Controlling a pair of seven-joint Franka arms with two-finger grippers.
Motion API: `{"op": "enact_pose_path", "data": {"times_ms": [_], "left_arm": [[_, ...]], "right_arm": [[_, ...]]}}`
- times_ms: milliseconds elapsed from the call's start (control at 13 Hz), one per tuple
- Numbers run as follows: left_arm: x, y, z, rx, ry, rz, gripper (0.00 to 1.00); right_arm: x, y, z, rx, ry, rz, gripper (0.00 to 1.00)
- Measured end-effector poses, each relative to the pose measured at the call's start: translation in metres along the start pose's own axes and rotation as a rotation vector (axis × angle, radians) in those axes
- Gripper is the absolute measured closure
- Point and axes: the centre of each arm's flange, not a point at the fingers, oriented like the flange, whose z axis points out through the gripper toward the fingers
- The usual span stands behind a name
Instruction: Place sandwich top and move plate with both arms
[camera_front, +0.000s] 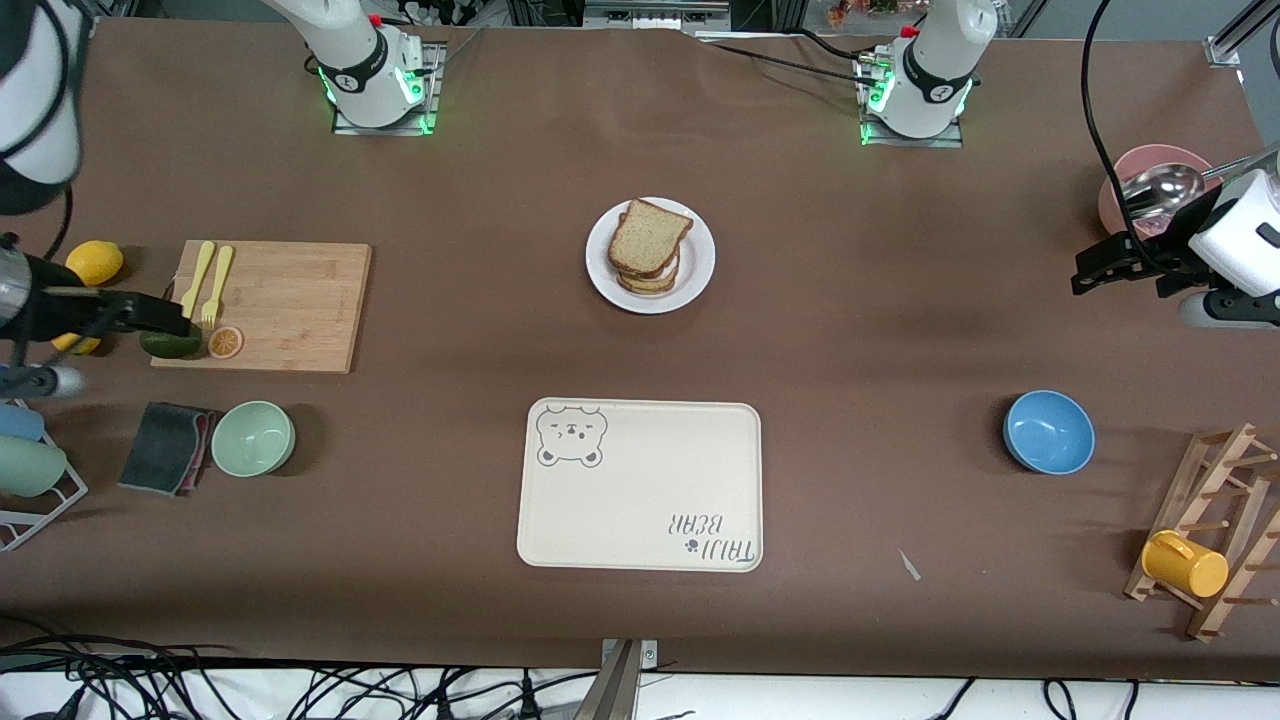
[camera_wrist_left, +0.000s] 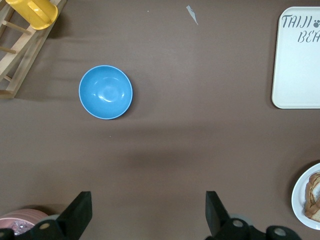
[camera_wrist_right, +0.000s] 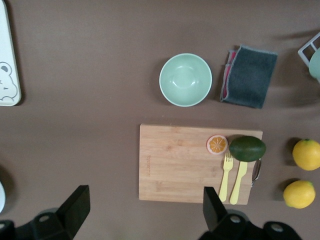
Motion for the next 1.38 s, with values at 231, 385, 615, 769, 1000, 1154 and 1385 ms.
{"op": "enact_pose_path", "data": {"times_ms": [231,385,615,769,1000,1154,1385], "left_arm": [[-0.002,0.0,0.004,-0.001,-0.023,-0.001,0.0],[-0.003,-0.001,0.006,-0.001,-0.033,-0.002,0.0],[-0.004,-0.005,0.025,-0.002,-0.068,-0.01,0.0],[-0.004,-0.01,0.05,-0.003,-0.094,-0.018,0.0],[-0.009,-0.008,0.086,-0.014,-0.15,-0.018,0.0],[-0.013,0.002,0.101,-0.061,-0.18,-0.016,0.0],[-0.02,0.023,0.131,-0.132,-0.241,-0.001,0.0]], "right_arm": [[-0.037,0.027,-0.008,0.027,0.025,0.016,0.0],[-0.056,0.022,-0.01,0.028,0.03,-0.009,0.0],[-0.076,-0.001,-0.026,-0.028,0.094,-0.06,0.0],[-0.09,-0.002,-0.032,-0.033,0.114,-0.062,0.0],[-0.104,0.002,-0.041,-0.032,0.132,-0.051,0.0],[-0.106,0.002,-0.042,-0.032,0.133,-0.049,0.0],[-0.104,0.008,-0.037,-0.023,0.122,-0.035,0.0]]}}
